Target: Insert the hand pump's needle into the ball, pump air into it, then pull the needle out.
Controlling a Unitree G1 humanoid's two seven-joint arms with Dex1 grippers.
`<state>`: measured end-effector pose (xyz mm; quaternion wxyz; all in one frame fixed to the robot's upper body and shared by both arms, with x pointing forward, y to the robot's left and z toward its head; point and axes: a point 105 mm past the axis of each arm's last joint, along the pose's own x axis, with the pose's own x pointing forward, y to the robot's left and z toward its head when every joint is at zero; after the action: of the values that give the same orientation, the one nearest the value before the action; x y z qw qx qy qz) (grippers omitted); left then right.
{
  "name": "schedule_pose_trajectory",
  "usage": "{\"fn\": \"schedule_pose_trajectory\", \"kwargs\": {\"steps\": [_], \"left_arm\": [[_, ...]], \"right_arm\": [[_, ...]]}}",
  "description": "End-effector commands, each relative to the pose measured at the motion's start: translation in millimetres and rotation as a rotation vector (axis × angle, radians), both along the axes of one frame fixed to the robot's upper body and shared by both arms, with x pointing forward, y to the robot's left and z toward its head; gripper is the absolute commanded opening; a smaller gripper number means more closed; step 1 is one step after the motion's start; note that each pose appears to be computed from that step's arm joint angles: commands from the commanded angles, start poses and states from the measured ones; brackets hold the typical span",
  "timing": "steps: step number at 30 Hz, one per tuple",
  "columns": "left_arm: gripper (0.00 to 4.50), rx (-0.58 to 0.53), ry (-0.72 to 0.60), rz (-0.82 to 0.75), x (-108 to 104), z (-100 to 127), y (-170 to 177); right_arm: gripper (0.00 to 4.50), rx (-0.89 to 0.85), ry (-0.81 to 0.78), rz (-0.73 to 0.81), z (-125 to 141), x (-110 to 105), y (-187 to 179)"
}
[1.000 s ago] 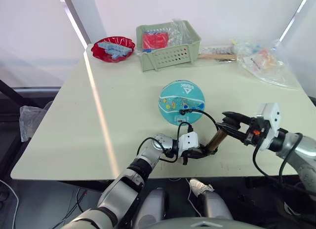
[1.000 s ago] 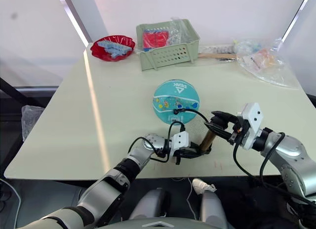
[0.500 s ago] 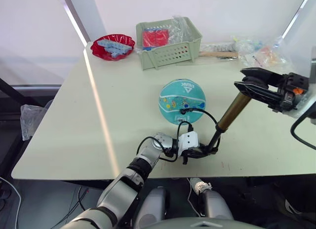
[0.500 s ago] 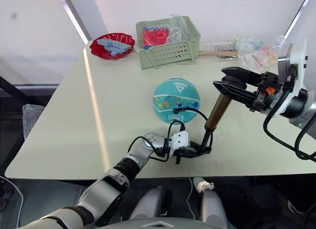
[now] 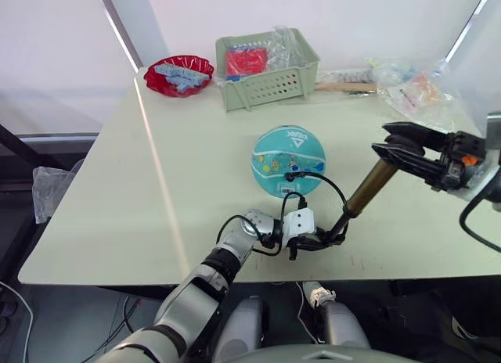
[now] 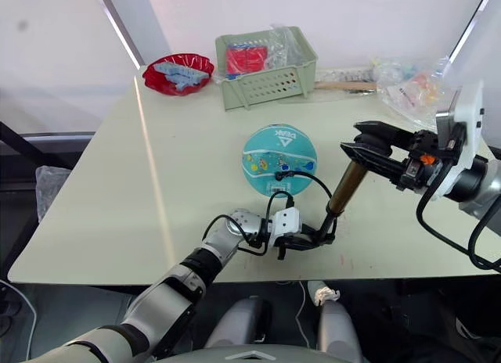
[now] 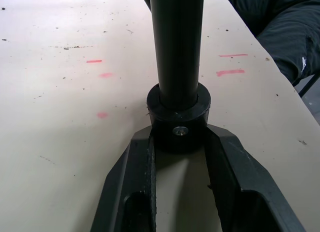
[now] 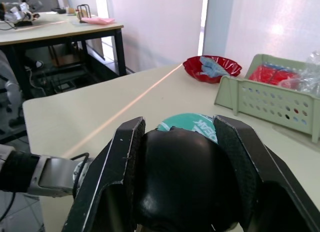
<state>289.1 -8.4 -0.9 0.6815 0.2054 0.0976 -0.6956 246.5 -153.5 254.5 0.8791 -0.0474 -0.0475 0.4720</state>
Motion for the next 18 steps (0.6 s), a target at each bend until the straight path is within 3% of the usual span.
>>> {"fn": "schedule_pose_trajectory", "kwargs": {"steps": [1,10,18], "left_arm": [[1.01,0.15,0.118,0.034,-15,-43,27],[1.01,0.149,0.113,0.024,-15,-43,24],[1.01,0.156,0.106,0.022,-12,-42,27]], "right_arm": [[1.83,-0.036,0.067,0.016,-33,-2,9],[1.83,-0.092,0.113,-0.052,-108,8,16],[1.83,-0.107,0.059,-0.075,-125,13,20]]}}
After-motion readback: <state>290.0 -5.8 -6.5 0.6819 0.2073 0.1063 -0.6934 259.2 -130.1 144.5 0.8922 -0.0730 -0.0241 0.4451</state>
